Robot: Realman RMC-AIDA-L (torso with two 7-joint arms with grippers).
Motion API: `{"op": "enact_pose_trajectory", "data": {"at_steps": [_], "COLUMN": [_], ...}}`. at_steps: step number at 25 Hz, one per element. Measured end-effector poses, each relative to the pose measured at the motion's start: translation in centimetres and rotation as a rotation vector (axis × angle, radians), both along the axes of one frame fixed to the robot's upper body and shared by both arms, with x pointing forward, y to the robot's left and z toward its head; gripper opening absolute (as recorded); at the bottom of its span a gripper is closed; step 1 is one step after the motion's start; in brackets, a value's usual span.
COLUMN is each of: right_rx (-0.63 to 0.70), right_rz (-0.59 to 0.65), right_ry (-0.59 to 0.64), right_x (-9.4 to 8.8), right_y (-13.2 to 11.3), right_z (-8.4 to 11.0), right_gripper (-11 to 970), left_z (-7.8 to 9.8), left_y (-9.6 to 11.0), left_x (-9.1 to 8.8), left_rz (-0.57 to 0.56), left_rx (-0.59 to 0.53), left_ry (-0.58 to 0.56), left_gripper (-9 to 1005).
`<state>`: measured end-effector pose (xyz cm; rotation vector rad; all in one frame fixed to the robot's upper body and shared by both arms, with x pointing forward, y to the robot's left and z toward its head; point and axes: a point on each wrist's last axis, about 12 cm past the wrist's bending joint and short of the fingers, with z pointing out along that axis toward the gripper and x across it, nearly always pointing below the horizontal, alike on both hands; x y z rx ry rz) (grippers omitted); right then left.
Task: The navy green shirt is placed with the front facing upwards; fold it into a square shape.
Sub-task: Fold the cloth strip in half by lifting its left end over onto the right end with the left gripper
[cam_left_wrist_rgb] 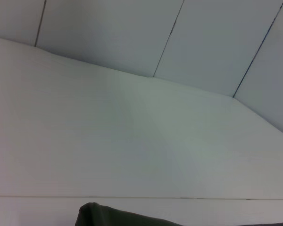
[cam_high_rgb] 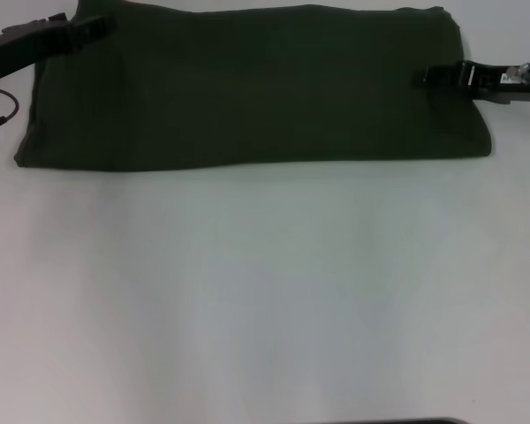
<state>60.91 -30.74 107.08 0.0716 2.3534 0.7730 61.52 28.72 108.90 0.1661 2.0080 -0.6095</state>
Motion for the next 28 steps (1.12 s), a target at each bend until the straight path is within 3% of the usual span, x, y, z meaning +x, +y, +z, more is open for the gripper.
{"op": "enact_pose_trajectory", "data": {"at_steps": [16, 22, 28], "right_rx": [-0.042, -0.033, 0.013], "right_rz": [-0.075, -0.095, -0.098], "right_ry": [0.007, 0.000, -0.047], "right_x": [-0.8, -1.5, -1.8], "right_y": [-1.2, -2.4, -3.7], "right_z": [-1.6, -1.5, 0.0], "right_gripper": [691, 690, 689], "left_z": [-0.1, -0.1, -0.1], "left_y": [-0.3, -0.3, -0.3], "left_x": [0.0, 0.0, 0.0], "left_rz": [0.000, -0.001, -0.004], "left_rx": [0.008, 0.008, 0.006], "left_ry": [-0.005, -0.005, -0.004], "left_gripper": [879, 879, 879]}}
